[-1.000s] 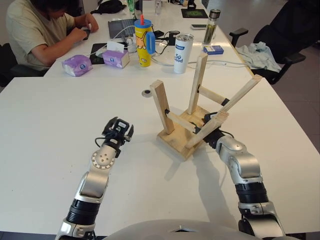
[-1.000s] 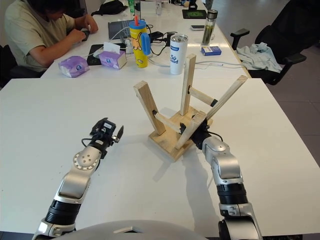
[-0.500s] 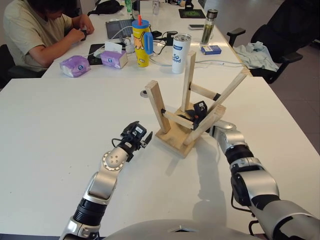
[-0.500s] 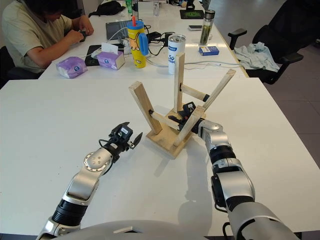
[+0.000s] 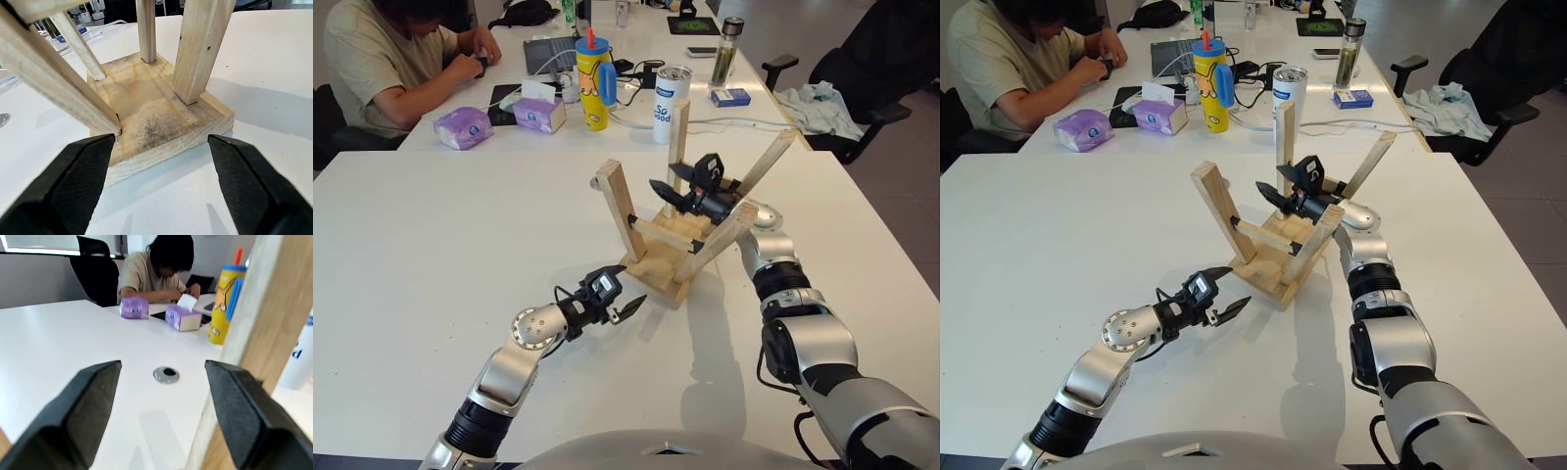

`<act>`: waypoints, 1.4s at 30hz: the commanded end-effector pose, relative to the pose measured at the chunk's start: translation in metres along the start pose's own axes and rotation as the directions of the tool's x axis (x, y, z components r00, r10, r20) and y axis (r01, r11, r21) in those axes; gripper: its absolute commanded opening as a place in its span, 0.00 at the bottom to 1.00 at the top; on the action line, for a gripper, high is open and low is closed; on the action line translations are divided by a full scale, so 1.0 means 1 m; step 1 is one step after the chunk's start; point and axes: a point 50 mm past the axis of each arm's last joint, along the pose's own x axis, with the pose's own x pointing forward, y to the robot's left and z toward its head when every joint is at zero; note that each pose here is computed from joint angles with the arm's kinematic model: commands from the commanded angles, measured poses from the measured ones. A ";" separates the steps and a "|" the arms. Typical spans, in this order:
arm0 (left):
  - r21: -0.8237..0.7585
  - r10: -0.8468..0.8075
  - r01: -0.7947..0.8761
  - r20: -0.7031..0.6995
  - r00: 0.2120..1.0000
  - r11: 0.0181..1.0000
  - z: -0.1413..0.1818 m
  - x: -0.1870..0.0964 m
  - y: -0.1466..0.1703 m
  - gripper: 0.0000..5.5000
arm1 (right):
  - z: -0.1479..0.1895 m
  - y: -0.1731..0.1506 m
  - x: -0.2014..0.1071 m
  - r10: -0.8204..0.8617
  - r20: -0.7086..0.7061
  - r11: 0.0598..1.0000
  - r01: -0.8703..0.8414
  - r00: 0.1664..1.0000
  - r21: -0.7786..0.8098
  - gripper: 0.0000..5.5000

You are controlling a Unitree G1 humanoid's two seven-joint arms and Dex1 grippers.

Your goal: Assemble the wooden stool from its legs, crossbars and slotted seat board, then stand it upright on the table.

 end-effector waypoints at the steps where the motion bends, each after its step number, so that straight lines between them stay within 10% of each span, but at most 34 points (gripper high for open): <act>1: 0.037 -0.025 0.024 0.026 0.999 0.999 0.000 0.020 0.001 0.65 | 0.034 0.001 -0.012 0.047 0.065 0.998 -0.045 0.997 -0.032 0.58; 15: 0.198 0.006 0.062 -0.327 0.945 0.978 -0.065 0.051 0.011 0.65 | 0.138 -0.007 -0.058 0.022 0.220 0.999 -0.028 0.975 0.027 0.58; 30: -0.107 0.001 -0.044 -0.373 0.928 0.993 -0.087 0.035 0.035 0.65 | 0.236 0.027 -0.068 0.079 0.554 0.991 -0.127 0.829 0.050 0.58; 35: -0.109 0.000 -0.044 -0.380 0.925 0.993 -0.087 0.035 0.037 0.65 | 0.165 0.045 -0.067 0.074 0.344 0.958 -0.163 0.936 0.236 0.58; 37: -0.109 0.001 -0.047 -0.383 0.924 0.993 -0.088 0.036 0.038 0.65 | 0.054 0.069 -0.073 0.080 -0.137 0.927 -0.023 0.987 0.375 0.58; 39: -0.109 0.004 -0.050 -0.382 0.924 0.993 -0.086 0.037 0.039 0.65 | -0.043 0.094 -0.113 0.088 -0.554 0.921 0.144 0.828 0.362 0.58; 42: -0.114 0.023 -0.073 -0.389 0.921 0.991 -0.089 0.033 0.043 0.65 | 0.003 0.067 -0.079 -0.017 -0.338 0.949 0.122 0.941 0.291 0.58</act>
